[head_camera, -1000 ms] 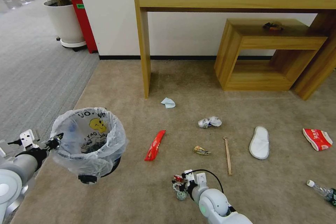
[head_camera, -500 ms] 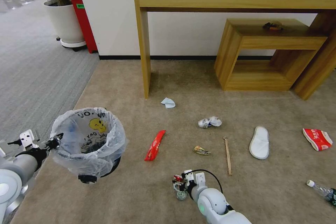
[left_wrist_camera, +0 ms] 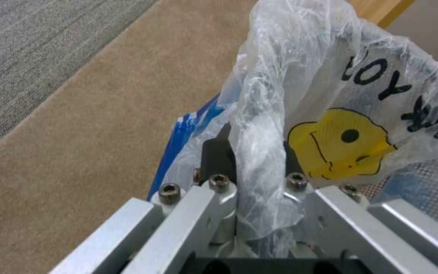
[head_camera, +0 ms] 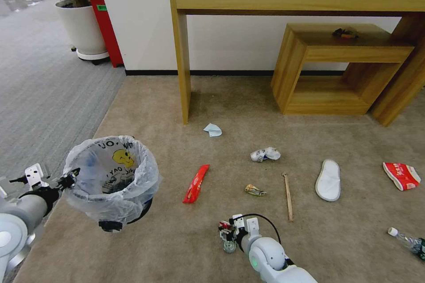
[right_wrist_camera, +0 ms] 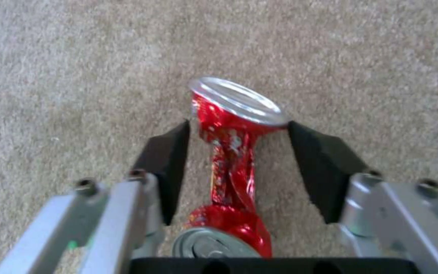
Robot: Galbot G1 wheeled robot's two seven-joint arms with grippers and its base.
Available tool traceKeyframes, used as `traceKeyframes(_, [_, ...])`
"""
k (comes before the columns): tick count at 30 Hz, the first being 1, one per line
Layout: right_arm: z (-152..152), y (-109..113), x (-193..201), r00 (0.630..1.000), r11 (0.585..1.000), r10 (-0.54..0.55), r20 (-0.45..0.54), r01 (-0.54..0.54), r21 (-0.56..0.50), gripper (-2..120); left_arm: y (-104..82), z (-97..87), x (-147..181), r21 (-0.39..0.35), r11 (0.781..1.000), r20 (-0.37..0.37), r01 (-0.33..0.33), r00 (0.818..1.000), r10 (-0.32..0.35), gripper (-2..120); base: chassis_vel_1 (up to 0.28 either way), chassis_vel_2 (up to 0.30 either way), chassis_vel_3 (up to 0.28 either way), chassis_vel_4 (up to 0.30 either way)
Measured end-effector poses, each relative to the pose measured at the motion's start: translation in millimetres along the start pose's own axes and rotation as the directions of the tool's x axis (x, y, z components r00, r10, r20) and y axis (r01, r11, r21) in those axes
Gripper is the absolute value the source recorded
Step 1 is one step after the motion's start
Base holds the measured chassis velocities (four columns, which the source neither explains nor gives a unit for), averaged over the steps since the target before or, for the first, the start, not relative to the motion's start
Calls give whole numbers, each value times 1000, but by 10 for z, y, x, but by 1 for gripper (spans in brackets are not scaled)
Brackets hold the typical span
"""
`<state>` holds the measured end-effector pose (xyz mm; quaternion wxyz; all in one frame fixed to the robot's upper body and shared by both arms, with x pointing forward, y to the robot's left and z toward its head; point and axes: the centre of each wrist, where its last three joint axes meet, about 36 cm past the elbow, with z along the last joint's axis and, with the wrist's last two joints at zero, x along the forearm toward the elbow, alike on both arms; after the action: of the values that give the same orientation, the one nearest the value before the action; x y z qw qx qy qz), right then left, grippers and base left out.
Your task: Pick up the trash bin and place the garbage on the floor into it.
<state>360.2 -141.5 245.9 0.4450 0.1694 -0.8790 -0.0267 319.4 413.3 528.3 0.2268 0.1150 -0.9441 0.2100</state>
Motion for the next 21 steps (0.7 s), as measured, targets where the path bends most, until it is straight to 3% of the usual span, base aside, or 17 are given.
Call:
traceKeyframes(3, [11, 0, -6, 1000, 1000, 0, -4, 0, 1, 35, -2, -2, 0, 0, 1000, 1, -1, 1000, 1, 3, 0, 0, 0, 0])
traceKeyframes(6, [13, -2, -9, 1000, 1000, 0, -4, 0, 2, 32, -4, -3, -1, 0, 1000, 1, -1, 1000, 1, 3, 0, 0, 0, 0])
traceKeyframes(15, [21, -15, -11, 1000, 1000, 3, -4, -3, 6, 0, -14, 0, -11, -1, 1000, 0, -4, 1000, 4, 3, 0, 0, 0, 0])
traceKeyframes(21, [13, -28, -11, 1000, 1000, 4, -3, -4, 6, 0, -13, -4, -14, -1, 1000, 1, -4, 1000, 4, 3, 0, 0, 0, 0])
